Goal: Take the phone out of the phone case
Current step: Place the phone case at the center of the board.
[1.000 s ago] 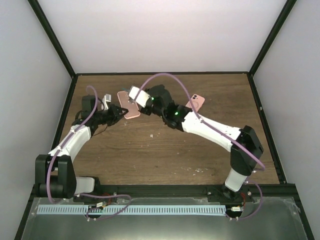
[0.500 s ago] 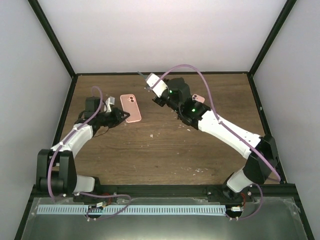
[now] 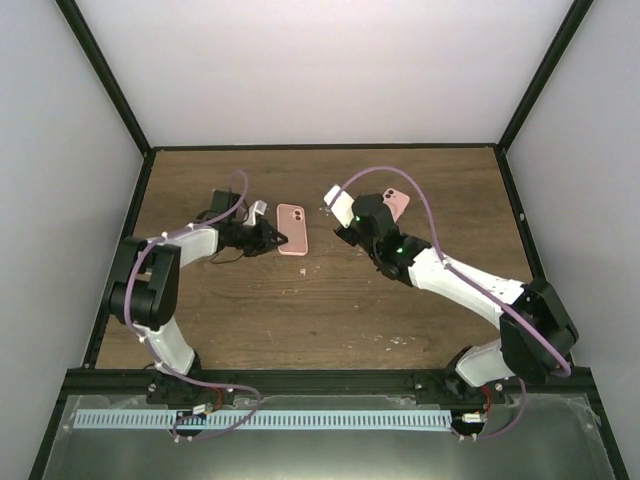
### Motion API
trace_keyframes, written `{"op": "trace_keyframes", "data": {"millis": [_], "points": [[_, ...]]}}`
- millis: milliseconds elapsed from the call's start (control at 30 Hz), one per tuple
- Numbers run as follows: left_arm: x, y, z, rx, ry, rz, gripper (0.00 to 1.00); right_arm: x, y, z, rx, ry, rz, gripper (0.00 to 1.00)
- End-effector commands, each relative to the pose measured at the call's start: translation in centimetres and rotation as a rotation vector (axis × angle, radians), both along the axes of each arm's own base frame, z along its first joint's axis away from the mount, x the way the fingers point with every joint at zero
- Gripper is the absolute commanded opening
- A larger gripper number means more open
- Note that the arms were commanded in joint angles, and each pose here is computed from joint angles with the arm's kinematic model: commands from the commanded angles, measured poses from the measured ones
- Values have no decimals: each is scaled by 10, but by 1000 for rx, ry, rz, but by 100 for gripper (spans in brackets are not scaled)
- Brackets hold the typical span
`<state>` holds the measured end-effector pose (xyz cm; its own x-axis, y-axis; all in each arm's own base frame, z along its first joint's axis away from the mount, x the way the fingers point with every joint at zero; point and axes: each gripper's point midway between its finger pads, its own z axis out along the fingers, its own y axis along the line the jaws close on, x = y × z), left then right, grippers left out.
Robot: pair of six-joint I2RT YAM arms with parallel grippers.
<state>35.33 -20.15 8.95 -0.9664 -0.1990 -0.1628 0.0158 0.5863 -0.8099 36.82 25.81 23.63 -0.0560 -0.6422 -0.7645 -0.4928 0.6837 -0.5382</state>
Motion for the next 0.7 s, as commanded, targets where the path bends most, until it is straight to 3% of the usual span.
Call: {"op": "trace_keyframes", "data": {"millis": [0,433,667], "points": [[14,-8,-9,-14,-15,-31,0,3,-6,36,74,-123,-34,1],[39,-8,-52,55,27,-36,0,0,-5,11,37,-82,-12,1],[37,-7,-65,76,72,-49,33,3,-7,-3,-13,-126,-27,1]]}}
